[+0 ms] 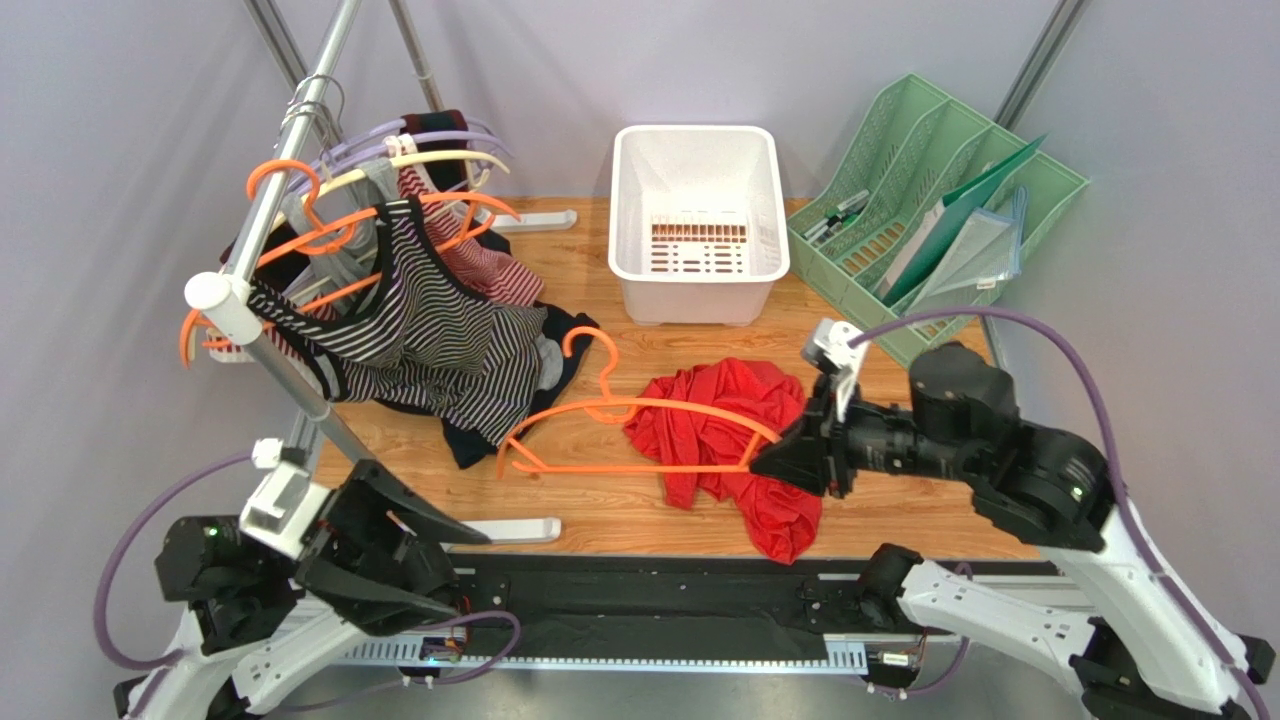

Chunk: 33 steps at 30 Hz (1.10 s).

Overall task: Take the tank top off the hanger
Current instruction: Place the hanger at the clothesline.

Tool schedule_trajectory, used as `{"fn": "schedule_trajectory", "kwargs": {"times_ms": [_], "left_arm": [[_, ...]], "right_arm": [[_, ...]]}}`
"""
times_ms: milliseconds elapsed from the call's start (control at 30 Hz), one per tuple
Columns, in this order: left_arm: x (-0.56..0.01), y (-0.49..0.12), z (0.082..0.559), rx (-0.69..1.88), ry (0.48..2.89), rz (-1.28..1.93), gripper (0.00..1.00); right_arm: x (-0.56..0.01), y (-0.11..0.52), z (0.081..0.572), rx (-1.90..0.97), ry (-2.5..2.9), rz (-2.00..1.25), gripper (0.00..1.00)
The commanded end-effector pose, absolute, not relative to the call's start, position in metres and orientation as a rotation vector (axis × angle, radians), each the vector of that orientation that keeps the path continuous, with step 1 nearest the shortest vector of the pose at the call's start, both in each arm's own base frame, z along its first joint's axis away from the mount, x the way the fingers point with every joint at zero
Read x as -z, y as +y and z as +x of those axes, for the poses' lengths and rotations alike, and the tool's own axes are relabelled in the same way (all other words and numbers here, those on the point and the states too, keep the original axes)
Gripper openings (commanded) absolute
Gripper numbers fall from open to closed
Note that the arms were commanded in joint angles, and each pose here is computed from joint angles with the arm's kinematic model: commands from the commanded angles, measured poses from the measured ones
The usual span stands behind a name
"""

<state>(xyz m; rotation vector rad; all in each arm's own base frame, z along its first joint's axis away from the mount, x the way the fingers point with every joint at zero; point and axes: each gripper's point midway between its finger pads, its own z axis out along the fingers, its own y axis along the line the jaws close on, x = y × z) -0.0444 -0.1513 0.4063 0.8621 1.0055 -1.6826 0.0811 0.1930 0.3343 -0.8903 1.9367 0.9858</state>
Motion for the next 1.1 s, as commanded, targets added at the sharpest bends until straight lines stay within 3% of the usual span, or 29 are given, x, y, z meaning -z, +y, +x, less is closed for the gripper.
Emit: {"fn": "schedule_trajectory", "kwargs": {"times_ms": [0,333,667,1067], "left_arm": [[-0.398,-0.129,-0.067,1.708,0.951,0.905,0.71],[-0.392,-0.118,-0.072,1.689,0.962,0.892,0.72],[-0.390,-0.117,-0.070,1.670,0.981,0.890,0.72],[-0.383,-0.123,-0.063,1.638,1.025,0.897,0.72]], "right_arm": [[-0.393,0.237,0.084,-1.145,1.650,-1.015,0.00],[-0.468,0.317,0.107,-1.167,1.350,-1.137,0.00],[-0.523,0.350,0.137,-1.075,1.208,-1.115,0.00],[-0.447,0.285,0.125,-0.886,1.402,-1.185,0.00]]}}
